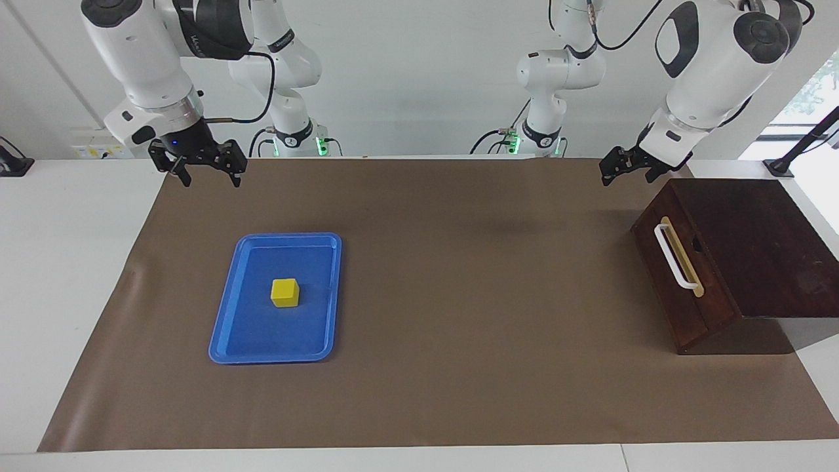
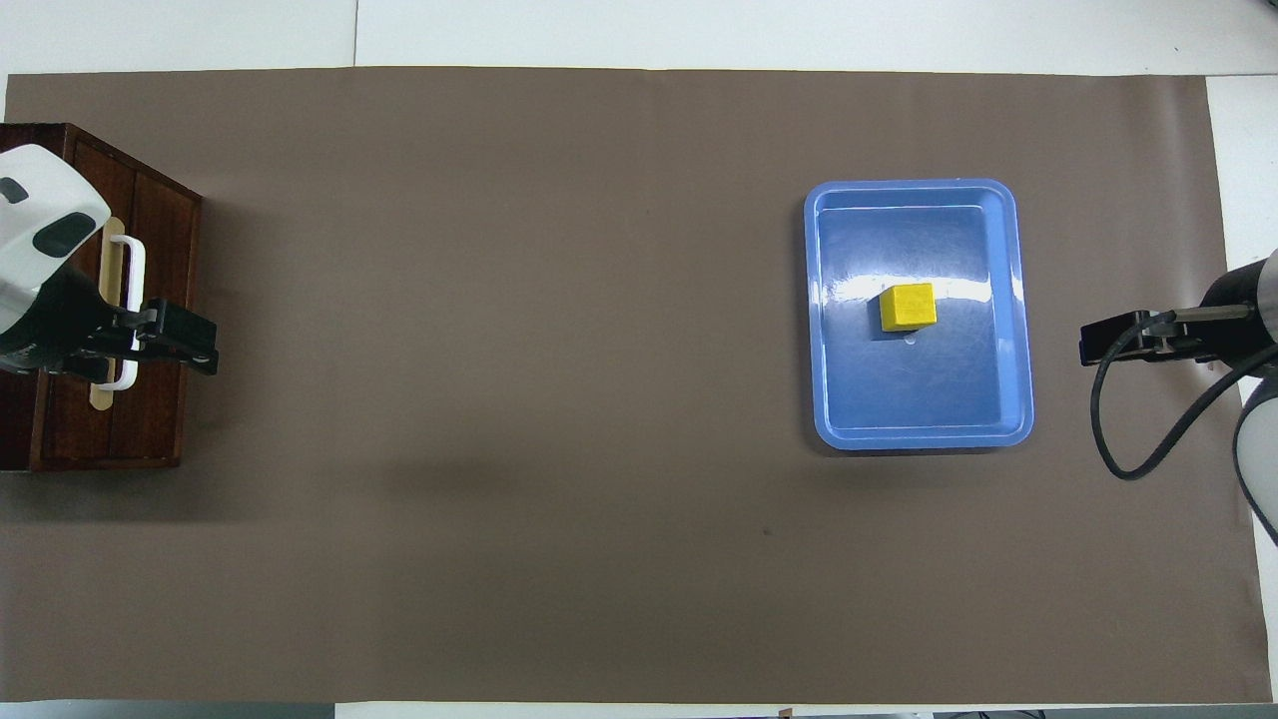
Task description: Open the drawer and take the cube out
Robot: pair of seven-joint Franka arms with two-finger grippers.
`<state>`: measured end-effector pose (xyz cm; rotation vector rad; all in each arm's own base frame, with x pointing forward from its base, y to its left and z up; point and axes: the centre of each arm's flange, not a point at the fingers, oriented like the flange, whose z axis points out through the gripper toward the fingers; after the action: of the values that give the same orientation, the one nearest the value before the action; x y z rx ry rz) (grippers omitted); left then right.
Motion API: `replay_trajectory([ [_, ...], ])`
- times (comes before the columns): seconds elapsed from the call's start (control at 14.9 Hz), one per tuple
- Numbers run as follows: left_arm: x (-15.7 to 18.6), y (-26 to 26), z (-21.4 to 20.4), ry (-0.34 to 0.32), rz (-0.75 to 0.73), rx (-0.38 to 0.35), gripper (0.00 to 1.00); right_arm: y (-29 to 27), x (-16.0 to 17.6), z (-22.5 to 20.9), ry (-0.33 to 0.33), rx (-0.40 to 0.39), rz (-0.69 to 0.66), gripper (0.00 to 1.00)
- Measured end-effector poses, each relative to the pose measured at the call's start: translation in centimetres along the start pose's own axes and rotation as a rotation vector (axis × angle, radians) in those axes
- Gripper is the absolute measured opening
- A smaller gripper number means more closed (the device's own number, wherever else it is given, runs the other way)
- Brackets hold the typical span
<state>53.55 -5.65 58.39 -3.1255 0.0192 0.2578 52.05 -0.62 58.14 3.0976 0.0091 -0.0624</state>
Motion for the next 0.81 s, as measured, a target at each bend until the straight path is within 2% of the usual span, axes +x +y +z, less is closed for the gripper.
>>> replay_trajectory([
  [0.27, 0.03, -0.03, -0.06, 0.003, 0.0, 0.0, 1.0, 0.03, 0.0, -0.05, 0.001, 0.0, 0.007, 1.0],
  [0.54, 0.17, -0.08, -0.2, 0.016, 0.0, -0.002, 1.0, 0.09, -0.14, 0.06, -0.013, -0.001, 0.131, 1.0],
  [0.81, 0.24, -0.42, -0.33, 0.021, -0.006, -0.003, 1.0, 0.12, -0.38, 0.22, -0.034, -0.002, 0.157, 1.0],
])
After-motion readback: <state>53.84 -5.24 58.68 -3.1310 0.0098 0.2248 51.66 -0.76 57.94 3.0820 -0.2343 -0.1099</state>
